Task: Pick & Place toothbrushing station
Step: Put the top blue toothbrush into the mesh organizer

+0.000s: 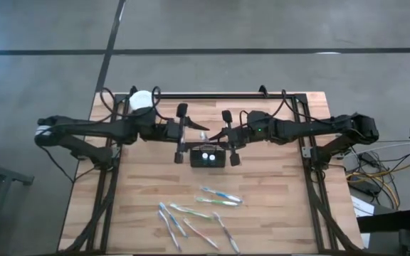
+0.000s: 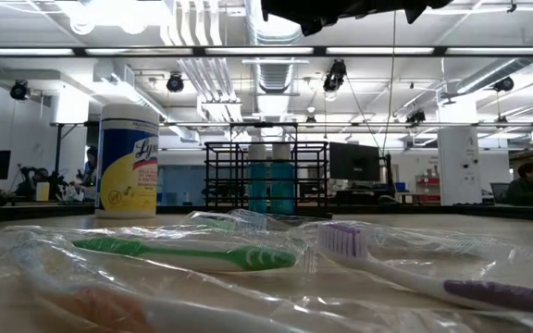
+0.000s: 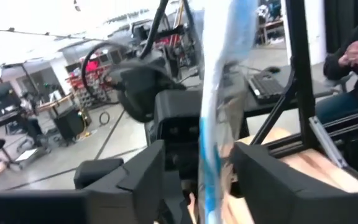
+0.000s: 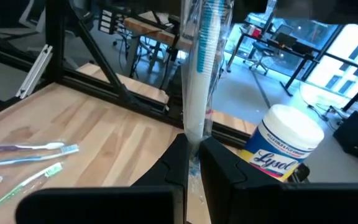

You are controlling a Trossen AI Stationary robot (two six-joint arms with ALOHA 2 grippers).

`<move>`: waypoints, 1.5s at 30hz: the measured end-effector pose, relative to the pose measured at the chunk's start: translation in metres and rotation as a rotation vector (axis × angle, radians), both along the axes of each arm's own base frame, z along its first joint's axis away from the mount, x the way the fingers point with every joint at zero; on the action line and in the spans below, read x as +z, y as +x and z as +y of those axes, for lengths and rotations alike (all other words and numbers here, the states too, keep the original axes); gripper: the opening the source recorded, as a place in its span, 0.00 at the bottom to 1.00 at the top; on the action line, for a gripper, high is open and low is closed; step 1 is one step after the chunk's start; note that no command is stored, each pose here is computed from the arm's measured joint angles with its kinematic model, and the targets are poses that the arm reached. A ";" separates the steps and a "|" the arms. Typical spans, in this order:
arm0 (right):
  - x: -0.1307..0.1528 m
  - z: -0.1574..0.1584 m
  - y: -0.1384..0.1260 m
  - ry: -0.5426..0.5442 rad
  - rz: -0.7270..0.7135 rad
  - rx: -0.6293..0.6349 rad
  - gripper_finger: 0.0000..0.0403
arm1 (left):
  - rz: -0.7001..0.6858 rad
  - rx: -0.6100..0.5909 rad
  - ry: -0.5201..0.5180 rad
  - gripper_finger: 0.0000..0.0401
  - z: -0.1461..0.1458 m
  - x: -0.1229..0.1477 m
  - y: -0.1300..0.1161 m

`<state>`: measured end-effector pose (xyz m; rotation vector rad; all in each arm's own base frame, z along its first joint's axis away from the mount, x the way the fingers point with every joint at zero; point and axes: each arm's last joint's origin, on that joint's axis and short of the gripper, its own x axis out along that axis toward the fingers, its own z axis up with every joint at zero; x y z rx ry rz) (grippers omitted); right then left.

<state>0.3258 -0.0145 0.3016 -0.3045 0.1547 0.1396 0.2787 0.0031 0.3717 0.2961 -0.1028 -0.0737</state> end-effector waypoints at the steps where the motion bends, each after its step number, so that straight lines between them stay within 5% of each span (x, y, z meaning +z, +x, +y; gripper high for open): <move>1: 0.000 0.000 0.000 0.000 0.000 0.000 0.05 | -0.002 -0.004 0.000 0.42 0.000 0.001 0.000; 9: 0.000 0.000 0.000 -0.018 0.001 -0.005 0.05 | 0.027 -0.012 0.033 0.06 0.000 -0.008 0.008; 17: 0.002 -0.001 -0.002 0.058 0.004 -0.020 0.14 | 0.033 -0.012 0.056 0.06 -0.001 -0.002 -0.003; 24: 0.016 0.000 -0.015 0.087 -0.017 0.001 0.40 | 0.050 -0.006 0.054 0.06 0.003 0.019 -0.048; 28: 0.035 0.001 -0.035 0.088 -0.071 0.001 0.45 | 0.066 0.021 0.027 0.06 0.007 0.021 -0.076; 36: 0.046 0.005 -0.097 0.109 -0.183 0.003 0.22 | 0.037 0.035 -0.059 0.06 0.013 -0.009 -0.118; 40: 0.045 0.008 -0.128 0.148 -0.245 0.028 0.06 | 0.065 -0.003 -0.097 0.06 0.015 -0.032 -0.118; 45: 0.034 0.010 -0.161 0.178 -0.302 0.030 0.03 | 0.025 -0.041 -0.115 0.06 0.016 -0.058 -0.113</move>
